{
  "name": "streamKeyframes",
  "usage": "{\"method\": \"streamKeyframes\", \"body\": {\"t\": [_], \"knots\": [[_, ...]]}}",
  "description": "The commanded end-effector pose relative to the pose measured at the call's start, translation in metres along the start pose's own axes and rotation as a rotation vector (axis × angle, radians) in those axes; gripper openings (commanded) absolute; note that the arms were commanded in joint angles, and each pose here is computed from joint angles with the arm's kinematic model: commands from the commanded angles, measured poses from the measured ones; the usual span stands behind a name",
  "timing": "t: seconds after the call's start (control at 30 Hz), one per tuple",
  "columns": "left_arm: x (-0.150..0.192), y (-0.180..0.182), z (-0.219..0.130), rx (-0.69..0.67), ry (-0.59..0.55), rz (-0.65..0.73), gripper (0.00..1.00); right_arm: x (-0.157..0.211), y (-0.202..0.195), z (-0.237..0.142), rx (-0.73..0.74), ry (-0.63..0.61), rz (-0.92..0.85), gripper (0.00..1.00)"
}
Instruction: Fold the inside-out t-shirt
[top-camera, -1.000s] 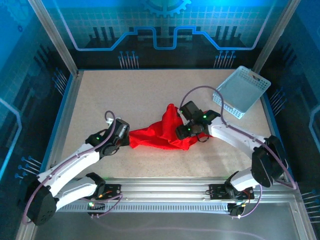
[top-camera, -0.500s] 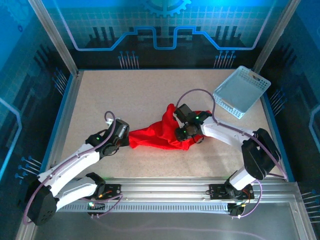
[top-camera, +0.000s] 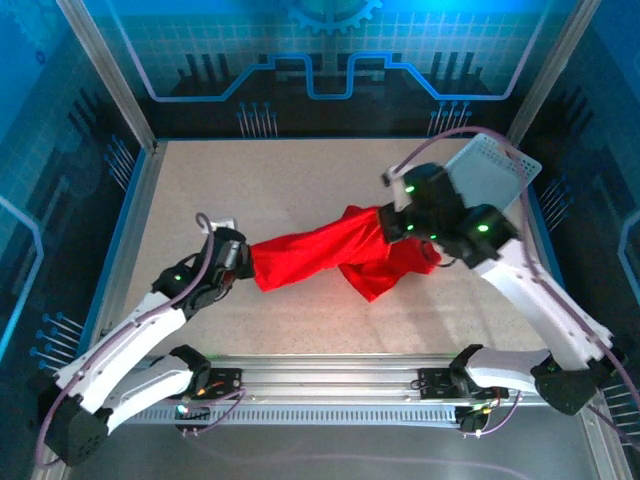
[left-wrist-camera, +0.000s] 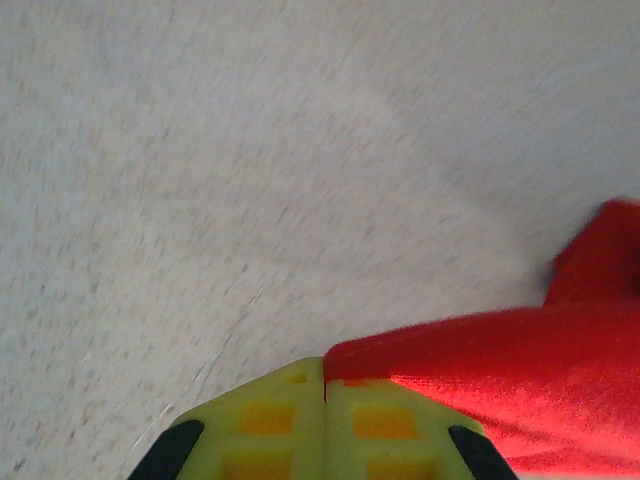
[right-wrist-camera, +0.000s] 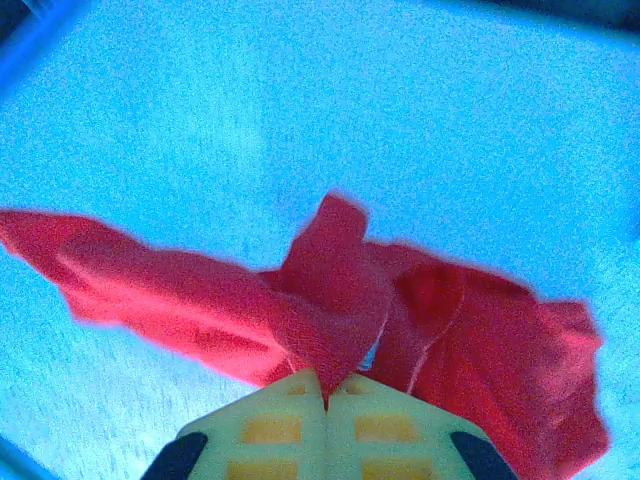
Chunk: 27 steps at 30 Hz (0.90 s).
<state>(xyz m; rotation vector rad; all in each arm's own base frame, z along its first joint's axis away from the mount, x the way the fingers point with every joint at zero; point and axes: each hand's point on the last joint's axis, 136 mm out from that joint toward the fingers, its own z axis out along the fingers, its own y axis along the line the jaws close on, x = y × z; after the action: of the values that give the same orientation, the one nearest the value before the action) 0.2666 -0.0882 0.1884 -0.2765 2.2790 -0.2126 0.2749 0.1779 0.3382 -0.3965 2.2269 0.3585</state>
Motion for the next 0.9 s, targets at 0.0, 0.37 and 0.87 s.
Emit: {"method": "streamKeyframes", "body": {"t": [0.0,0.37,0.87], "knots": [[-0.05,-0.023,-0.041,0.122,-0.136,0.018,0.0,-0.033,-0.019,-0.058,0.033,-0.114,0.002,0.0],[-0.084,-0.094,-0.111,0.534,-0.179,0.078,0.06,-0.093,0.001,-0.129,-0.091,-0.328,-0.008,0.0],[0.082,-0.027,0.092,0.015,0.574,0.024,0.07,0.076,-0.056,0.116,0.13,0.292,0.116,0.0]]}}
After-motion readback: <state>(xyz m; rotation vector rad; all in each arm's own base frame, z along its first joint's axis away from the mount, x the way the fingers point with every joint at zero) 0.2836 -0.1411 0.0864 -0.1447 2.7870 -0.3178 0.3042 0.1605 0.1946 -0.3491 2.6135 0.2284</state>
